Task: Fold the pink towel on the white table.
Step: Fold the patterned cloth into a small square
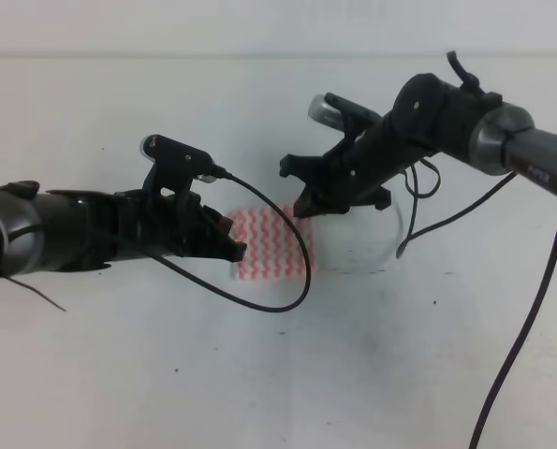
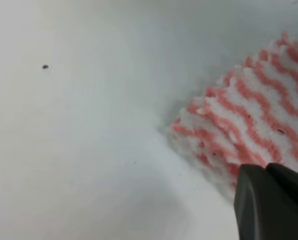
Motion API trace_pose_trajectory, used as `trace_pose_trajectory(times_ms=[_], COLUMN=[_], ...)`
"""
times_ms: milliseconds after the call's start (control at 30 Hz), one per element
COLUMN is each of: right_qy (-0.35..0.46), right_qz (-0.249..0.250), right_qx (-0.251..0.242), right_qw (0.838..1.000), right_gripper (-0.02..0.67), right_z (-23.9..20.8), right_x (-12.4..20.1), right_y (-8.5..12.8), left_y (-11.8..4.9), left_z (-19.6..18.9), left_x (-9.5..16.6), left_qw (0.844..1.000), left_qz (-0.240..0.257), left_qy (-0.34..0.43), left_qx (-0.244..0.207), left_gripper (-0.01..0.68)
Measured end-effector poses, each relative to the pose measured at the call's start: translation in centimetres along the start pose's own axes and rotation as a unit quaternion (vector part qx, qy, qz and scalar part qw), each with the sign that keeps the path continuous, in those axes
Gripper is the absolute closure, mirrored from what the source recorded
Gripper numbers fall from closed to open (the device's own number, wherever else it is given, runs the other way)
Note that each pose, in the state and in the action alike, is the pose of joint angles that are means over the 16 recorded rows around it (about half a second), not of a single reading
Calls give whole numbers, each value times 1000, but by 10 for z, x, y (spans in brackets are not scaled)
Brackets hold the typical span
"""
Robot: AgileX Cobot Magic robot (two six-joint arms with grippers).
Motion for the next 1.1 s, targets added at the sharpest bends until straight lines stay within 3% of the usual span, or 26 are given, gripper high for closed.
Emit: trace_pose_trajectory(times_ms=[567,1100], right_qy=[-26,-19], right_qz=[-12,-22], right_qx=[-4,1], right_qw=[1000,1000], right_gripper=[667,666], right_z=[-3,-2], right_x=[-9,-6], right_y=[5,3], left_y=[-34,-33], left_z=[9,21], left_x=[5,23], left_qw=[995,995], left_qz=[-31,-32], left_qy=[-7,18], left_qx=[95,95], left_gripper=[674,675])
Point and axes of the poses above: a point on each arm's last joint axis where the gripper is mounted, z pointing out along that axis toward the gripper, y along the wrist's bending axis when the last joint is at zero, x = y × z, the point moved 10 cm from there along z, pointing out along that axis toward the gripper, and after that the axes turned 2 degrees about z, right-handed, at the moved point
